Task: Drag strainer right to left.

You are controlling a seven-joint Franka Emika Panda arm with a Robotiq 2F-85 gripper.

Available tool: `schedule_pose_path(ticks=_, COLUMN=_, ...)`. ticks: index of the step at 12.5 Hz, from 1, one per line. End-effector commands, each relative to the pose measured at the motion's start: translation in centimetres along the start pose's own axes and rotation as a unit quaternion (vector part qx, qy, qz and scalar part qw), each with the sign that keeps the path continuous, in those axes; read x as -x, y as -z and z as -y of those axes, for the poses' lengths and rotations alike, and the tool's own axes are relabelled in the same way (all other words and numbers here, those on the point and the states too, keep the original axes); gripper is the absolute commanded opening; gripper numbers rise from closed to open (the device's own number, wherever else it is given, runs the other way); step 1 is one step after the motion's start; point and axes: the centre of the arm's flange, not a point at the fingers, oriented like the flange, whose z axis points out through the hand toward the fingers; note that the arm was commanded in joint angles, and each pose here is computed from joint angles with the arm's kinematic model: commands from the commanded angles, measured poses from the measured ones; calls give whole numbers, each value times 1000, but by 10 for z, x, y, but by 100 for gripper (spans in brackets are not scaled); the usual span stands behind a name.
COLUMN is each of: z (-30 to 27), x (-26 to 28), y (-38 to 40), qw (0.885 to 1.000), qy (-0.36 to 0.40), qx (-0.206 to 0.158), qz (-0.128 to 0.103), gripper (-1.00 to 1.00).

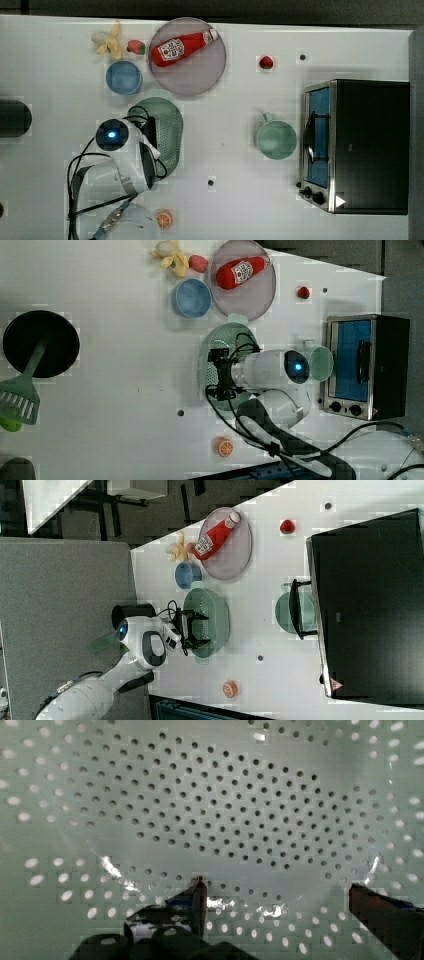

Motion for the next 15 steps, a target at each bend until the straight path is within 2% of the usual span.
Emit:
schedule_pose_path(ticks=1, z=13, x=35, y=5, qw=1000, qy=-23, qx=-9, qz=10, gripper=100)
schedule_pose_path(ticks=5, z=19, x=71, y=3, qw=1000, qy=-24, qx=-7, qz=19, gripper=100)
schedule_pose_path(ticks=8, z=20, x=97, y=1, qw=998, qy=-52, qx=-9, qz=21, gripper=100)
schedule_pose_path(ticks=12, z=21, x=131, y=-1, qw=999, qy=-38, qx=-13, qz=26, gripper=100)
schedule_pose_path(ticks=15, z=22, x=151, y=-2, qw=998, qy=-44, qx=-12, qz=42, gripper=100)
